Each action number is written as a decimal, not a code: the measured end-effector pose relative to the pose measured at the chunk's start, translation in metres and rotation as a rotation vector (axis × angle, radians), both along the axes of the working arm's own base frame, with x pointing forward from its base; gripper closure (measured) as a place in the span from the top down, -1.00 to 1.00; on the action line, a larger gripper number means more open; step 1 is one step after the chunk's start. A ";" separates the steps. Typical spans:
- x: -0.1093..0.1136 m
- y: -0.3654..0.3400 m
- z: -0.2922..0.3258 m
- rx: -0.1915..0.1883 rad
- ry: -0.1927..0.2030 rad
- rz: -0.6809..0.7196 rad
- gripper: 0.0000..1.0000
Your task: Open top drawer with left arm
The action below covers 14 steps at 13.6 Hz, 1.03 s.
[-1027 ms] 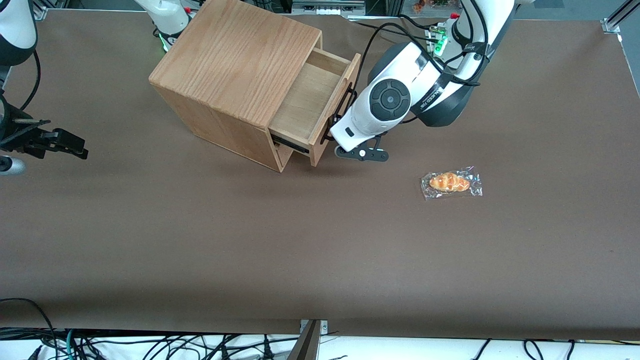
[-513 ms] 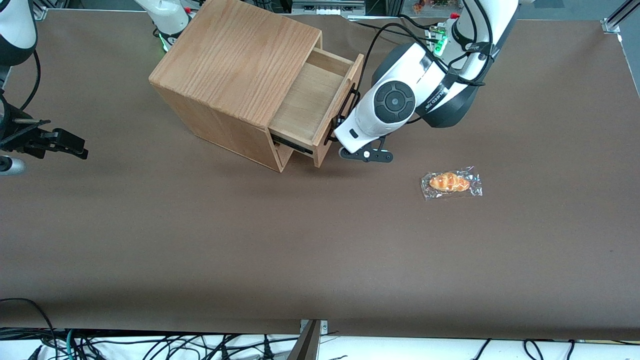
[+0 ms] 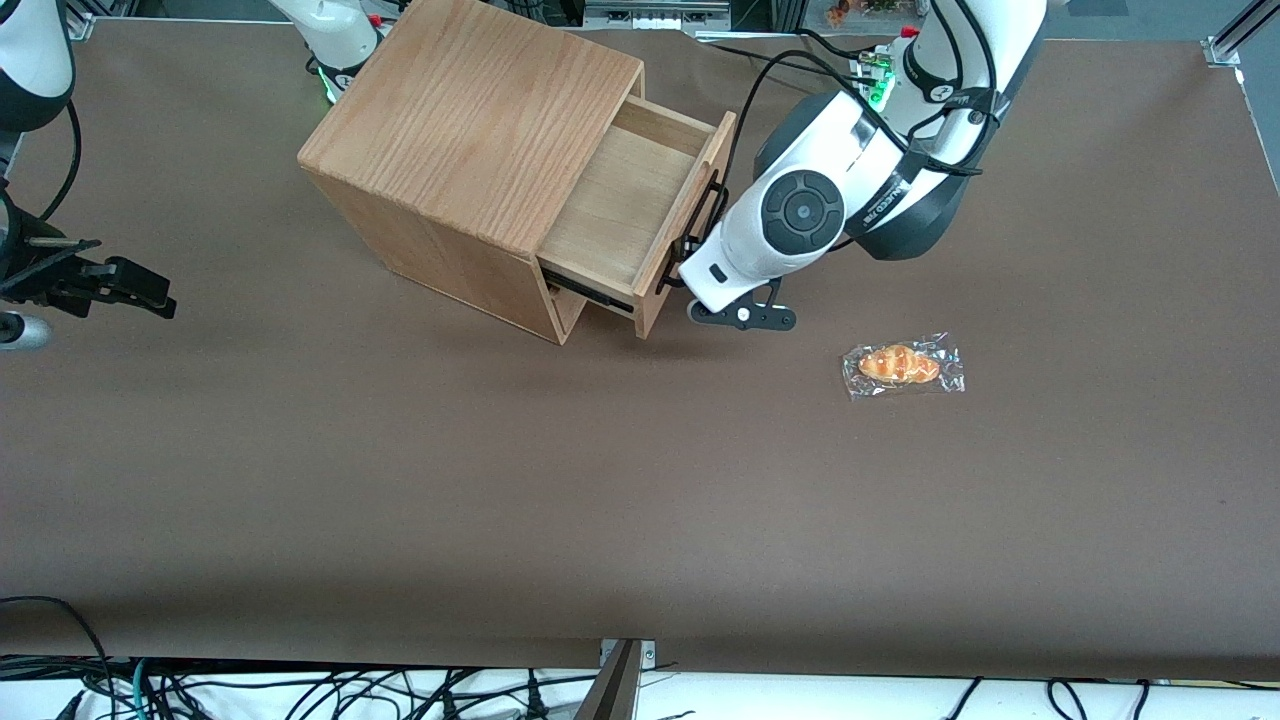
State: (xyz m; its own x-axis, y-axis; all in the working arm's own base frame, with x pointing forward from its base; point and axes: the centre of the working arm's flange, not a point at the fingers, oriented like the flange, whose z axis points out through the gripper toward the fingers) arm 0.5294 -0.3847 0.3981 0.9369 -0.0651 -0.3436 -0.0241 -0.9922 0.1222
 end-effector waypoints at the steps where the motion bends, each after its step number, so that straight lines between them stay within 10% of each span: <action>1: 0.001 0.002 0.000 0.000 0.001 0.001 1.00; 9: 0.004 0.008 0.005 0.004 -0.001 0.022 1.00; 14: 0.018 0.033 0.059 0.003 -0.088 0.094 1.00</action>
